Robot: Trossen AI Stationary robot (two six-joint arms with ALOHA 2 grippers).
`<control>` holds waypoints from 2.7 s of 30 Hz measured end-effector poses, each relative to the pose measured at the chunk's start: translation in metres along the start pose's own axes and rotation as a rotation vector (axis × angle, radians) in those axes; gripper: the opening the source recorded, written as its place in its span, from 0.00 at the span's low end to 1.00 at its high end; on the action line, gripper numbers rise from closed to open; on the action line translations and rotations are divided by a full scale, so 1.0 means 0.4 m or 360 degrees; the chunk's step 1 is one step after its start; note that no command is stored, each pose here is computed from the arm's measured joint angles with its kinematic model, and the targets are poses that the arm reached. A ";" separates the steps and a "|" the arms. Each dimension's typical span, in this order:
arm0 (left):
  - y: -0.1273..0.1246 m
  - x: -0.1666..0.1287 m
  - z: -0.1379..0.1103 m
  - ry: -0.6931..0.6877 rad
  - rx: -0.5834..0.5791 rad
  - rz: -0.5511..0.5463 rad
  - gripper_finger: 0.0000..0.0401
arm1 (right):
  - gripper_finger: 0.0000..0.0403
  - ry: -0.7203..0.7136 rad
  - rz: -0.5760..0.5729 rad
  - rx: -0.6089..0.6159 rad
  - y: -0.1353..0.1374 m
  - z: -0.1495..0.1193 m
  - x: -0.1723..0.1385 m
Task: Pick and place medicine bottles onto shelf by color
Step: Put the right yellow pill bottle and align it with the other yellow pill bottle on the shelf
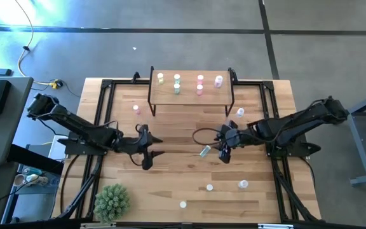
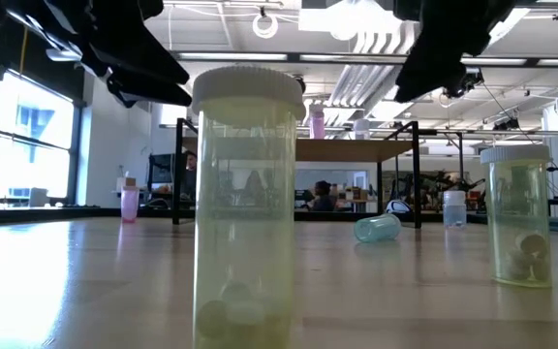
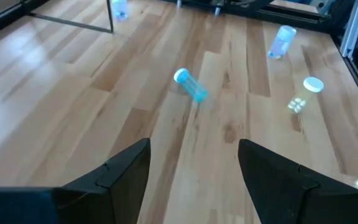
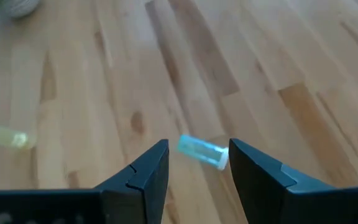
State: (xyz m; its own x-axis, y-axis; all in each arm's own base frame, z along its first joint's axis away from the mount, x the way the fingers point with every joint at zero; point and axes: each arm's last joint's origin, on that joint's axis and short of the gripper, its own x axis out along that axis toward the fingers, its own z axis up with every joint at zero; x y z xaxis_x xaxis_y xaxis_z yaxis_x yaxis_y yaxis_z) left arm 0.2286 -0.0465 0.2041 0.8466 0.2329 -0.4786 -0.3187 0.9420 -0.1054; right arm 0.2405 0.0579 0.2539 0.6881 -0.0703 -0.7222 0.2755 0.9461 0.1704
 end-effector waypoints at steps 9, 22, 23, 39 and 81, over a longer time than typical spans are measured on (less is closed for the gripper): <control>-0.046 0.011 -0.014 -0.0049 0.0013 -0.0108 0.58 | 0.39 0.0042 0.0111 -0.0026 0.051 -0.031 -0.016; -0.061 0.007 -0.018 -0.0059 -0.0010 -0.0145 0.58 | 0.39 0.0187 0.0222 -0.0128 0.128 -0.098 -0.012; -0.060 0.007 -0.018 -0.0058 -0.0018 -0.0145 0.58 | 0.39 0.0206 0.0223 -0.0134 0.136 -0.106 -0.009; -0.061 0.007 -0.018 -0.0055 -0.0021 -0.0150 0.58 | 0.39 0.0358 0.0266 -0.0209 0.246 -0.227 0.030; -0.061 0.006 -0.017 -0.0054 -0.0024 -0.0162 0.58 | 0.57 -0.0040 0.0011 -0.0226 0.337 -0.357 0.186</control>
State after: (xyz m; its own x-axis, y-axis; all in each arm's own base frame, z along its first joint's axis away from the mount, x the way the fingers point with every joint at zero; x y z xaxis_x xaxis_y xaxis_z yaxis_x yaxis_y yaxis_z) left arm 0.2357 -0.0706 0.1996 0.8887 0.1446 -0.4351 -0.2366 0.9575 -0.1650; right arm 0.2330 0.2253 0.1275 0.7068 -0.0700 -0.7039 0.1742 0.9817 0.0773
